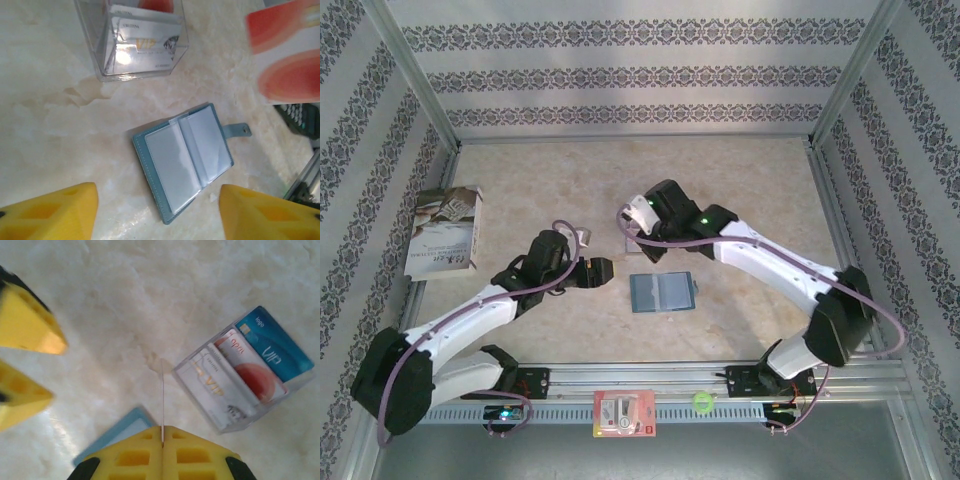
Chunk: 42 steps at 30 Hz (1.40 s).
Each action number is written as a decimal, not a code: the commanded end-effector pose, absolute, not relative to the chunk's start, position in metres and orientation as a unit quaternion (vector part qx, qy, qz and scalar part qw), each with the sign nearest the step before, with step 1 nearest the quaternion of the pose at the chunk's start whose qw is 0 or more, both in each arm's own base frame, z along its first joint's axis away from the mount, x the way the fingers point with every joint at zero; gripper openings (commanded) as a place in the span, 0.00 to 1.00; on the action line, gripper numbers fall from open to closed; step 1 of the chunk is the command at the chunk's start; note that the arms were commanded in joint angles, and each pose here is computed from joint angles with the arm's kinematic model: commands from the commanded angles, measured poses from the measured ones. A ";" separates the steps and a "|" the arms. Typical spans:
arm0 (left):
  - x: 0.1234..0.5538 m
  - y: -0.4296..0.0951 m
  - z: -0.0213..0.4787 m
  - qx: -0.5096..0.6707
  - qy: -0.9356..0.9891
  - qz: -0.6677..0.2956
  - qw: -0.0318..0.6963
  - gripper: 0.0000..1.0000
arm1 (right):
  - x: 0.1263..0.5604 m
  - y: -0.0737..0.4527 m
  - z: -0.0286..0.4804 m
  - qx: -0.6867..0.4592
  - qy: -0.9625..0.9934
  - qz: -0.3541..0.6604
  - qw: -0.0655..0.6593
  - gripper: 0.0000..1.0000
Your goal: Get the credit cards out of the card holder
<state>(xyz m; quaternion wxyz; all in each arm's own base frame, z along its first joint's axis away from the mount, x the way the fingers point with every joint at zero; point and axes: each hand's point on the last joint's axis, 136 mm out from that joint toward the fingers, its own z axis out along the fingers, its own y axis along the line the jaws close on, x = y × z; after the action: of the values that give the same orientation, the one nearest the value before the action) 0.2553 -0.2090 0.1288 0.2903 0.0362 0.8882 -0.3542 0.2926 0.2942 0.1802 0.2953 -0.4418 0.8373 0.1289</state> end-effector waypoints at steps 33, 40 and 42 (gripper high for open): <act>0.256 -0.132 0.142 -0.047 0.911 -0.283 0.297 1.00 | 0.390 0.297 0.128 -0.670 0.703 -0.078 0.226 0.00; 0.258 -0.130 0.139 -0.053 0.910 -0.283 0.297 1.00 | 0.393 0.291 0.118 -0.665 0.710 -0.077 0.219 0.00; 0.258 -0.130 0.137 -0.055 0.910 -0.283 0.296 1.00 | 0.394 0.290 0.116 -0.664 0.712 -0.073 0.217 0.00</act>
<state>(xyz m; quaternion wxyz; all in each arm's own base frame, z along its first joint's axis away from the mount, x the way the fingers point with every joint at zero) 0.2556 -0.1324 0.1351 0.2909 -0.0558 0.9120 -0.2839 0.3919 0.2924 0.1277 0.2295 -0.6601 0.7112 -0.0763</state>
